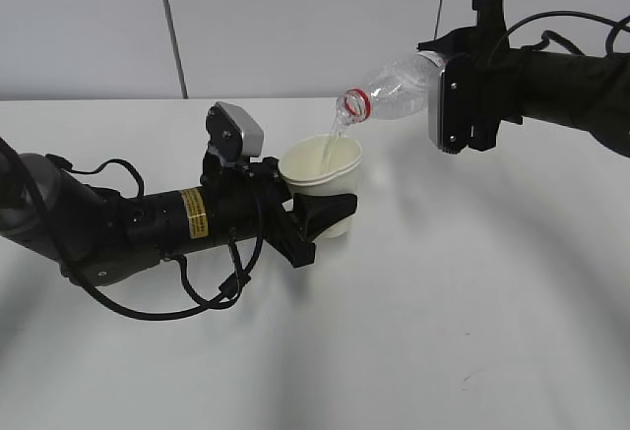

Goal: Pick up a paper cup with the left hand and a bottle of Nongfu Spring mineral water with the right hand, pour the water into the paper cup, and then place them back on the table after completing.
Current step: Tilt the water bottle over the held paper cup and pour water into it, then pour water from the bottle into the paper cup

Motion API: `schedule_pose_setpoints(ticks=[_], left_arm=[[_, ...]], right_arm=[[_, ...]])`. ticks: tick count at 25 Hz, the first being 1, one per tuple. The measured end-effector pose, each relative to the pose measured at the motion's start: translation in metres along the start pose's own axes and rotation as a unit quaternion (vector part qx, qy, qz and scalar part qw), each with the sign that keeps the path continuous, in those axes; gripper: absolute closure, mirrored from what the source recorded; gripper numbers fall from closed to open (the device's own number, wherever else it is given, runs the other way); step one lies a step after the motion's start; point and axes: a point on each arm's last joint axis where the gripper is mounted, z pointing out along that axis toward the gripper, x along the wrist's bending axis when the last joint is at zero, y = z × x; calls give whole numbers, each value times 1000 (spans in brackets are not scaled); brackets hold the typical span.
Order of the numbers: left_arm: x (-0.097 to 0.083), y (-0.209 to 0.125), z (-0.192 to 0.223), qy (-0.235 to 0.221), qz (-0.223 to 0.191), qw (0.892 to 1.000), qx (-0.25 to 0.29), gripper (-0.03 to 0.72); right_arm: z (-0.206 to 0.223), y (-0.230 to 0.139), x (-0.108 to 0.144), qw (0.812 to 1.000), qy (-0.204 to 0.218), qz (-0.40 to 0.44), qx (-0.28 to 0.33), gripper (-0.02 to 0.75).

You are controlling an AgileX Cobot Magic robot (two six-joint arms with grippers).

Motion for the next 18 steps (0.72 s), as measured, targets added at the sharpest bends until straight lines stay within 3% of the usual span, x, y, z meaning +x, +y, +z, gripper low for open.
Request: schedule_pose_setpoints(ticks=[18], left_arm=[[0, 0, 0, -2, 1, 1000, 1, 313]], right_arm=[[0, 0, 0, 1000, -2, -15, -1, 329]])
